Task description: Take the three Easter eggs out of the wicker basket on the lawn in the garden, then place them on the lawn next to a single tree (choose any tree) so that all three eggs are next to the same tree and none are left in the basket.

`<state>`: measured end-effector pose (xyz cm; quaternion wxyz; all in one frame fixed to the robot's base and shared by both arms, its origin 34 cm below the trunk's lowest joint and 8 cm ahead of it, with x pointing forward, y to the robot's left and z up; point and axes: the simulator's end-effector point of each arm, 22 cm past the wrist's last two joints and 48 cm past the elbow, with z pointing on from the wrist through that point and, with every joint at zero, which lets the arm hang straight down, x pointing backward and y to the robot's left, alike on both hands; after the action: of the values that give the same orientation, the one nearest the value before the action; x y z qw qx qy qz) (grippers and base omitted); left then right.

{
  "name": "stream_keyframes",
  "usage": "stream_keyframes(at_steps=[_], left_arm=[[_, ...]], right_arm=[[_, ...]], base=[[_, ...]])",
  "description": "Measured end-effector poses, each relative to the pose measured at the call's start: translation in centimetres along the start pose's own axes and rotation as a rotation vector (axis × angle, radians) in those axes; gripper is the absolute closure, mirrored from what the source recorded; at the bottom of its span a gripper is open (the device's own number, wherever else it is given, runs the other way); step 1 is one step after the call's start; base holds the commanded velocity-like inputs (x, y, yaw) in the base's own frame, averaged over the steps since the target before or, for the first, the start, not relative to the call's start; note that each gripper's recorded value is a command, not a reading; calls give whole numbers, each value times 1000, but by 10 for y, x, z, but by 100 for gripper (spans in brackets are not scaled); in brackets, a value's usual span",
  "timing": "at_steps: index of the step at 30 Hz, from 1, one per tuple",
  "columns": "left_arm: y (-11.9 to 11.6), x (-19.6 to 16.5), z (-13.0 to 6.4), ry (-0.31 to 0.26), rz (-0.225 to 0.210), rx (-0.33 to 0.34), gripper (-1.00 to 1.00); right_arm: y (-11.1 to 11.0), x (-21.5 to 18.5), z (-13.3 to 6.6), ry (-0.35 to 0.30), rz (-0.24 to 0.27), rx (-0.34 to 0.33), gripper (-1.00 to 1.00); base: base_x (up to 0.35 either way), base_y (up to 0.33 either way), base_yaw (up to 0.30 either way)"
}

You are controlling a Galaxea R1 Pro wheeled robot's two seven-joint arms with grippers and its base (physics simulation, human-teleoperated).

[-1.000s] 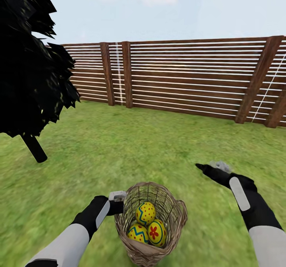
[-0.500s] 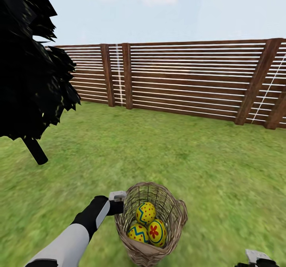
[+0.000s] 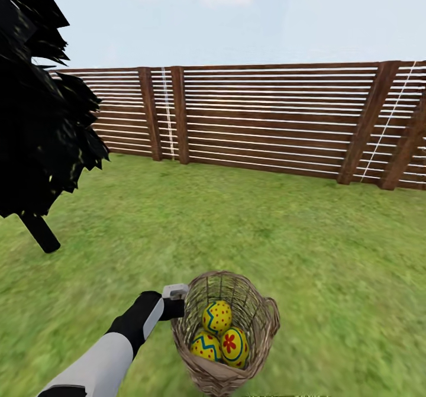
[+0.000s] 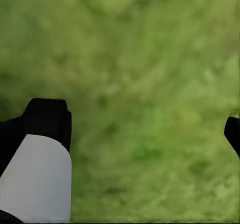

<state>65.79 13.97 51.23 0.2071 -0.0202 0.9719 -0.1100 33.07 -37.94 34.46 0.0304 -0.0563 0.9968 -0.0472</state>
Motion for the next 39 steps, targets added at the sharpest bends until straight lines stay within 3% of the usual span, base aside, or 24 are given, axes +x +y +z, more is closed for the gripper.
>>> stream_keyframes(at_steps=[6,9,29,39], left_arm=[[-2,-5,-9,3,-1,0,100],[-3,-8,-13,4,0,-1,100],[-8,-15,-34,34,-5,-5,100],[-7,-13,-31,39,-6,-5,100]], right_arm=[[1,4,-11,12,-4,-6,-100],[25,17,-13,30,-18,-32,-100],[27,54,-46,99,-25,-43,-100],[28,62,-45,107,-28,-45,-100]], base=[[0,0,-251],[0,0,-16],[0,0,-122],[0,0,-273]])
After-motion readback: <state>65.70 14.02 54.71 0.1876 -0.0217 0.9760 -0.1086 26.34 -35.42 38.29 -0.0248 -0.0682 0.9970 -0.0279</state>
